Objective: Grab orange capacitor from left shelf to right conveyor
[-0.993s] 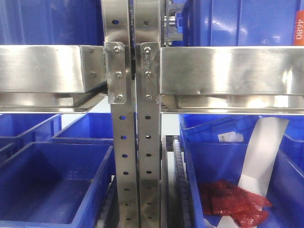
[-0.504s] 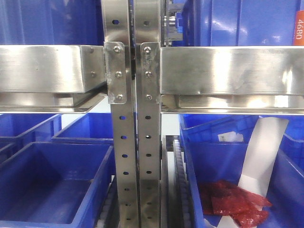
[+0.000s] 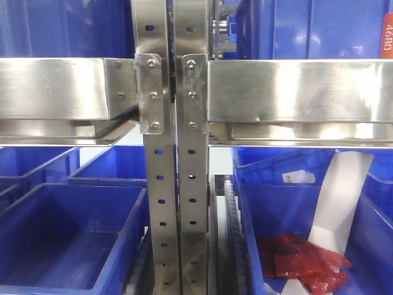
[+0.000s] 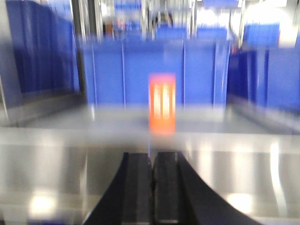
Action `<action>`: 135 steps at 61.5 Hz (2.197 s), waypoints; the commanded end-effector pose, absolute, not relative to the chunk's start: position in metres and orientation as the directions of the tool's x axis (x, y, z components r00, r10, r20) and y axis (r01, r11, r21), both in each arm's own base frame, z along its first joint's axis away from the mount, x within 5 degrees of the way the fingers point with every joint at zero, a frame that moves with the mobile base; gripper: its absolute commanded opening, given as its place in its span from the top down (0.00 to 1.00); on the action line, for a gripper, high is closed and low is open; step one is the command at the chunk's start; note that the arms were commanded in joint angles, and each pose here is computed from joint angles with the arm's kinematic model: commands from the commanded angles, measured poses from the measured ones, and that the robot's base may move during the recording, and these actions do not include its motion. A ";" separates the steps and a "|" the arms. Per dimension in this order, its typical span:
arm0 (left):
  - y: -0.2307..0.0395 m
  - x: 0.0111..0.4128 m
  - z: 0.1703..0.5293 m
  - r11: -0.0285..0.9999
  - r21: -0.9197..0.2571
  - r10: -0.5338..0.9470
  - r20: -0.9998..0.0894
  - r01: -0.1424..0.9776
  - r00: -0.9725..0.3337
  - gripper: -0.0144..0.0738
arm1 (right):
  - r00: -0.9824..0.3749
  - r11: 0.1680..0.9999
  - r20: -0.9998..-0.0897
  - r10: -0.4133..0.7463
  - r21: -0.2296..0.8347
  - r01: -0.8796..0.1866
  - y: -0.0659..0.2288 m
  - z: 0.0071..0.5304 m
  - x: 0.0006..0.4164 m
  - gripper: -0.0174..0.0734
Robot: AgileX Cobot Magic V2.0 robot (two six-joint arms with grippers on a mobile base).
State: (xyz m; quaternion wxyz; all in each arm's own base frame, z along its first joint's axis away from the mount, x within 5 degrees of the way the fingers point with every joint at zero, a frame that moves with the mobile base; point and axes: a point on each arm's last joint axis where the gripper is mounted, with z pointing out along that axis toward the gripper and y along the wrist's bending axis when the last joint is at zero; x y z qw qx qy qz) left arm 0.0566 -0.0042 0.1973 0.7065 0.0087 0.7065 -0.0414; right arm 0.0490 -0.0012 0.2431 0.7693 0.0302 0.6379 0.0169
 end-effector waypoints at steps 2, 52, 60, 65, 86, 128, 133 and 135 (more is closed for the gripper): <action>-0.004 0.055 0.208 0.996 -0.049 -0.057 -0.993 0.070 0.103 0.98 | 0.324 0.999 -0.945 0.044 0.050 0.011 -0.001 0.299 0.040 0.75; -0.004 0.055 0.208 0.996 -0.049 -0.057 -0.993 0.070 0.103 0.98 | -0.065 0.998 -0.997 0.053 0.050 0.048 -0.009 0.333 0.236 0.12; -0.004 0.055 0.208 0.996 -0.049 -0.057 -0.993 0.070 0.103 0.98 | -0.047 0.993 -0.994 0.096 0.092 0.077 -0.016 0.322 0.252 0.12; -0.004 0.055 0.208 0.996 -0.049 -0.057 -0.993 0.070 0.103 0.98 | -0.022 0.990 -0.993 0.118 0.116 0.083 -0.019 0.317 0.261 0.12; -0.004 0.055 0.208 0.996 -0.049 -0.057 -0.993 0.070 0.103 0.98 | -0.009 0.988 -0.991 0.131 0.130 0.087 -0.022 0.298 0.300 0.12; -0.004 0.055 0.208 0.996 -0.049 -0.057 -0.993 0.070 0.103 0.98 | -0.034 0.989 -0.992 0.124 0.121 0.087 -0.025 0.275 0.358 0.25; -0.004 0.055 0.208 0.996 -0.049 -0.057 -0.993 0.070 0.103 0.98 | -0.030 0.989 -0.992 0.124 0.121 0.087 -0.025 0.275 0.358 0.39; -0.004 0.055 0.208 0.996 -0.049 -0.057 -0.993 0.070 0.103 0.98 | -0.030 0.989 -0.992 0.124 0.121 0.087 -0.025 0.275 0.358 0.44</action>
